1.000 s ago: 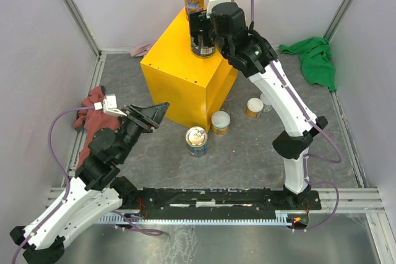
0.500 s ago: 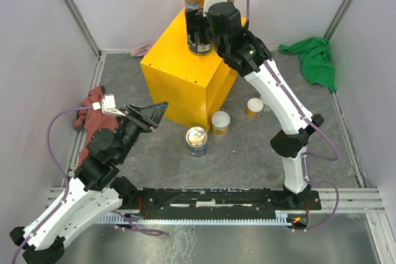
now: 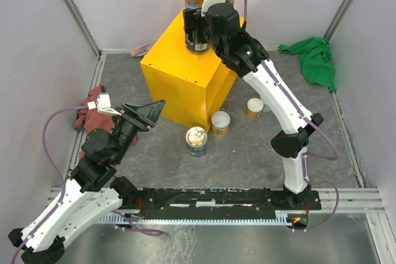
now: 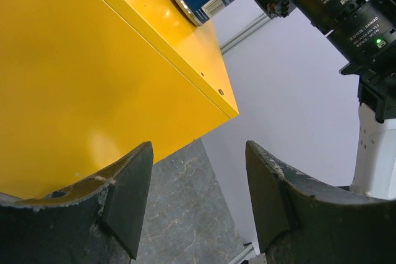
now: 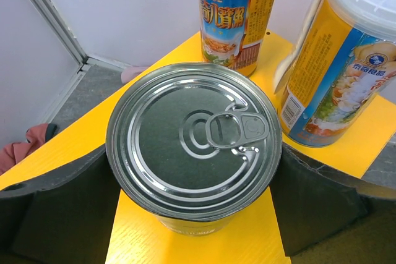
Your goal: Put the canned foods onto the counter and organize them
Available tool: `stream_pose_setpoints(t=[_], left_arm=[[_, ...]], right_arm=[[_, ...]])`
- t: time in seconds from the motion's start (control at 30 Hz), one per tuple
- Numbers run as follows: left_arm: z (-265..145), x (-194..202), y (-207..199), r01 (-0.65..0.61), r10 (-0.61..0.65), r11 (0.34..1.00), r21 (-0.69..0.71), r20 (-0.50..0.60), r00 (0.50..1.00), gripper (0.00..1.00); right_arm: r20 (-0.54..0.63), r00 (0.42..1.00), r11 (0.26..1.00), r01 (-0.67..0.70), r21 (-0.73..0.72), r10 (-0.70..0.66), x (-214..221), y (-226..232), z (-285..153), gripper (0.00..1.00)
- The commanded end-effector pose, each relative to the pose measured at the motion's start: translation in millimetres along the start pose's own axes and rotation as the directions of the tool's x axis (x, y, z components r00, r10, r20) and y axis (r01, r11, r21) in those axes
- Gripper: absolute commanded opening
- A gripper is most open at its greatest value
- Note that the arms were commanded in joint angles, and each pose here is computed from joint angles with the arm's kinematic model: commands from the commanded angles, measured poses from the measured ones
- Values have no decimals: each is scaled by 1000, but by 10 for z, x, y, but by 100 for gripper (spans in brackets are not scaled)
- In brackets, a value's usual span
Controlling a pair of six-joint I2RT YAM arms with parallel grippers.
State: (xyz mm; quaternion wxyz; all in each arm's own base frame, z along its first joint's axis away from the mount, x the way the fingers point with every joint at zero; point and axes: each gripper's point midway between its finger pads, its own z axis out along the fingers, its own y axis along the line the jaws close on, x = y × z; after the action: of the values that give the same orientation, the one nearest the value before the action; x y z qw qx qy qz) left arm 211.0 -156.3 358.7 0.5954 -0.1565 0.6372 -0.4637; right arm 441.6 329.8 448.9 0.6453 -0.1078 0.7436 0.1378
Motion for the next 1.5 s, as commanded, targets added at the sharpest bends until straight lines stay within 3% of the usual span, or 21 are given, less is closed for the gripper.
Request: stream_pose_setpoints(t=[0.0,0.23,0.87,1.23,1.47], left_arm=[[-25,-194,-109,-32,32,999,6,46,998,68],[-53,-251,-160,-26,26,1000,11,52,998,67],[107,-410,-663,-52,48,991,125,36,998,67],[373,-409,-784,-142,138,981,133,36,990,67],[642,-294,-787,-214,214,969,128,13,977,67]], right_arm=[[44,997,997,-56,-58,58,-166,94,-91,90],[30,998,996,-55,-73,57,-93,115,-90,99],[101,990,987,-86,-132,100,-385,103,-302,99],[115,979,969,-143,-202,169,-513,117,-336,99],[100,985,972,-119,-204,141,-461,123,-323,99]])
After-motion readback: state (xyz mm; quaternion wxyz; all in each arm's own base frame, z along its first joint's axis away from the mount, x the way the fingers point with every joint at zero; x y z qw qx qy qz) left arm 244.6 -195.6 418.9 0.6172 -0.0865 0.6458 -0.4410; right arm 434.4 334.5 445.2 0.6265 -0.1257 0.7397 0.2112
